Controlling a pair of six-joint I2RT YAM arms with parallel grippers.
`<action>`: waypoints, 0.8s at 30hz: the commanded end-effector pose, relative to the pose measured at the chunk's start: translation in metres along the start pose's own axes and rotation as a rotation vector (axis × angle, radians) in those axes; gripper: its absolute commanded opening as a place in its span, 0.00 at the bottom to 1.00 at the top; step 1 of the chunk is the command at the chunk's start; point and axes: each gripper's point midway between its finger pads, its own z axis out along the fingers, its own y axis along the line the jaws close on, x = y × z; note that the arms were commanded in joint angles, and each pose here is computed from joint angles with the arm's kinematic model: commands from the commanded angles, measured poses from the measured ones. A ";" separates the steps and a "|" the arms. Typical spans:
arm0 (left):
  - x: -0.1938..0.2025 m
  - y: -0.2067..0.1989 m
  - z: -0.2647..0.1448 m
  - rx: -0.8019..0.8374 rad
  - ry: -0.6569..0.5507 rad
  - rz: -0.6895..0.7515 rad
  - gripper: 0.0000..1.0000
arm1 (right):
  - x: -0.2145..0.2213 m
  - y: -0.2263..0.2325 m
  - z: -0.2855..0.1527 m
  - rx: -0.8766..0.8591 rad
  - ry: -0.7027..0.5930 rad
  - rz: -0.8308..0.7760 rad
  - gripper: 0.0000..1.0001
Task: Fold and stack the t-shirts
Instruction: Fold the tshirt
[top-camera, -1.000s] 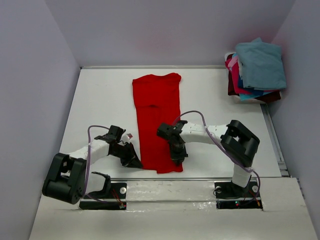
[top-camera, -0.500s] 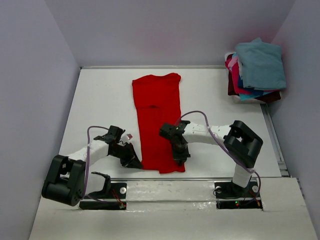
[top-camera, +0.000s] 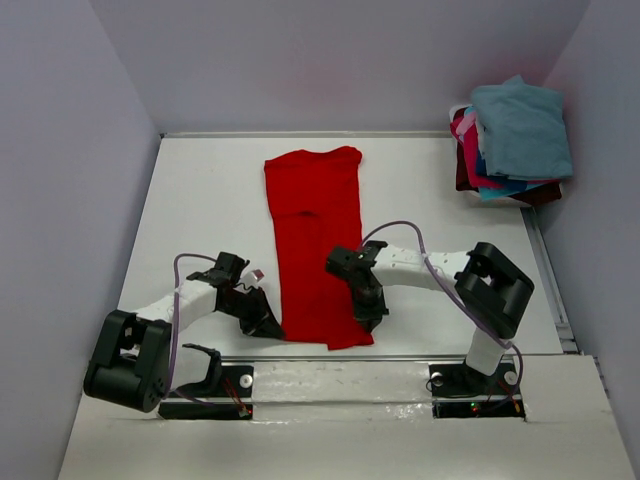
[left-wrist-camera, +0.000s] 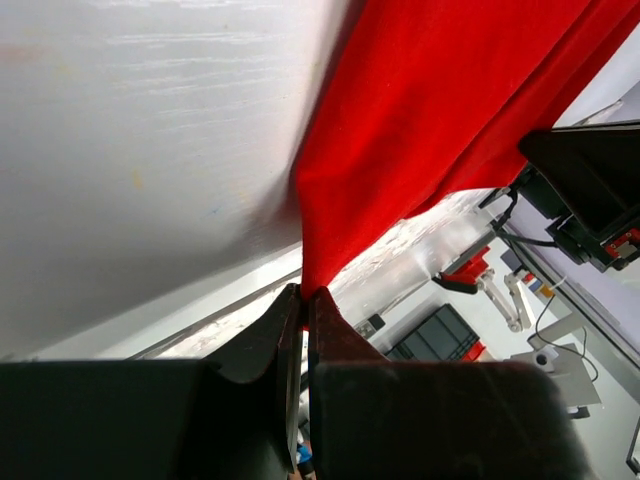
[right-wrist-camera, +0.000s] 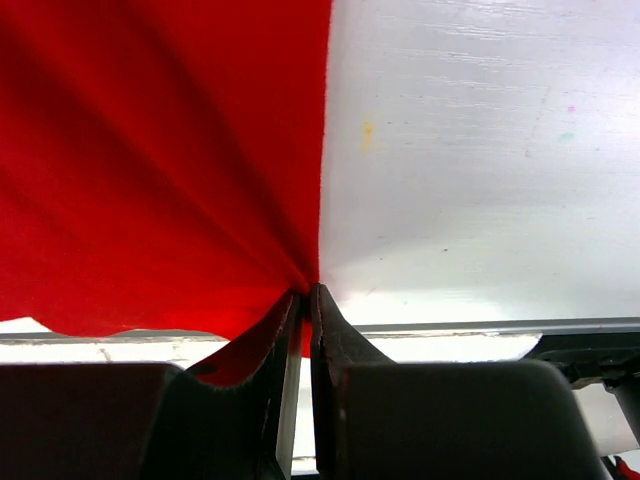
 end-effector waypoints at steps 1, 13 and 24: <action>0.009 0.005 -0.002 0.000 0.024 -0.016 0.06 | -0.001 -0.014 -0.009 0.029 -0.023 0.019 0.14; 0.020 0.012 -0.002 -0.009 0.057 -0.021 0.06 | -0.005 -0.004 -0.008 0.005 -0.012 -0.016 0.14; 0.026 0.018 -0.002 -0.014 0.069 -0.034 0.06 | 0.003 -0.011 0.000 0.017 0.013 -0.027 0.14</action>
